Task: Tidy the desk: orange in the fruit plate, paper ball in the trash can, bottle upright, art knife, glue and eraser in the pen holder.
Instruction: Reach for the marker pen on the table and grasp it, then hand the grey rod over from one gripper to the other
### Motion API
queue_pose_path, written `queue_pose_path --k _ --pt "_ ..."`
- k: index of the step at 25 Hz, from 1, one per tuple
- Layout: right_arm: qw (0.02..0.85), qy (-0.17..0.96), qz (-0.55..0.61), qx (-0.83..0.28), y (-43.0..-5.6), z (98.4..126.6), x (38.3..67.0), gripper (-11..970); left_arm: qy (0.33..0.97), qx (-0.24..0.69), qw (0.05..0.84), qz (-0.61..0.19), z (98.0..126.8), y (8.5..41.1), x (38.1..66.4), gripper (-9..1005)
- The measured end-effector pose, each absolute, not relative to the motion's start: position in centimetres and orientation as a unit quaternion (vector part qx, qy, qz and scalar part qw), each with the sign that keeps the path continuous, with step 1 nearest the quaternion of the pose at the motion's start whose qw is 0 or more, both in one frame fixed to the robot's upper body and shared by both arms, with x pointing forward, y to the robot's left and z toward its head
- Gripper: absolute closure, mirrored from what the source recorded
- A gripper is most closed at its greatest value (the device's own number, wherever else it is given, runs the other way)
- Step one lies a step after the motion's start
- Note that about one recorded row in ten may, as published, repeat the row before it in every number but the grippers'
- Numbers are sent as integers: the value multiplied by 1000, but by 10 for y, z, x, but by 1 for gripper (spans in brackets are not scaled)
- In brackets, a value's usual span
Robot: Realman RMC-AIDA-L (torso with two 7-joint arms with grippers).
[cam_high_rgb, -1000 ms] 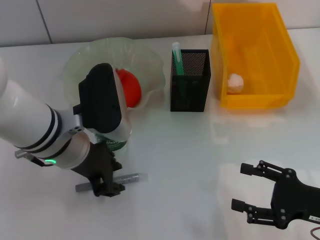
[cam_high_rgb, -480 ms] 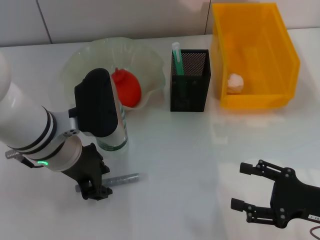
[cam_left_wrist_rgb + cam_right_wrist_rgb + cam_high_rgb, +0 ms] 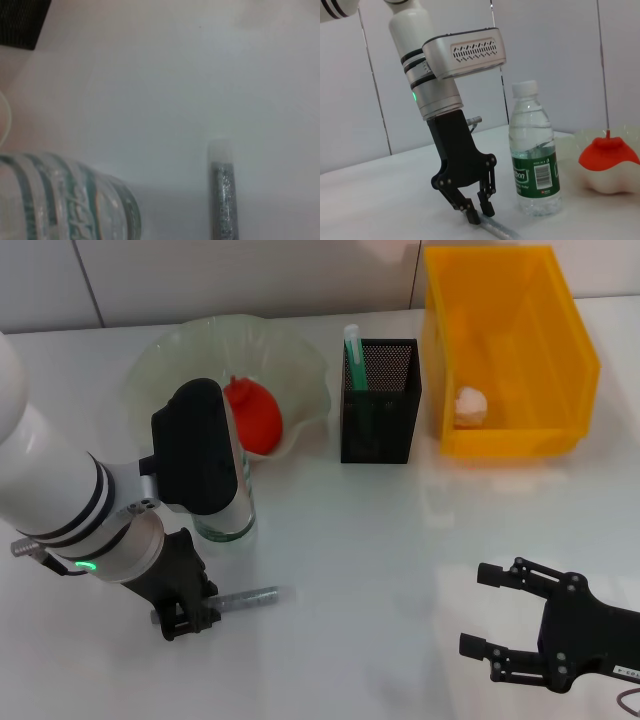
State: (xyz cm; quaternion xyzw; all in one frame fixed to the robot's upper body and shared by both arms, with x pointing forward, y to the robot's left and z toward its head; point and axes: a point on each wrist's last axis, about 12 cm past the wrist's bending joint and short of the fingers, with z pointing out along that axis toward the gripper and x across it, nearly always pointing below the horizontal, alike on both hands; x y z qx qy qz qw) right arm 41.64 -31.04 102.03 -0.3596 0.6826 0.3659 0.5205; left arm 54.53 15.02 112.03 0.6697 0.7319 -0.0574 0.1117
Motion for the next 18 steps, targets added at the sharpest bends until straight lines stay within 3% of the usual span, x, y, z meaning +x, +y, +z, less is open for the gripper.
queue_pose_path --k 3,18 --pt "517 684 367 -360 -310 1020 417 153 732 670 108 -58 1119 150 546 731" --pt "515 685 368 -360 -310 1020 417 159 731 672 109 -55 1117 151 547 781"
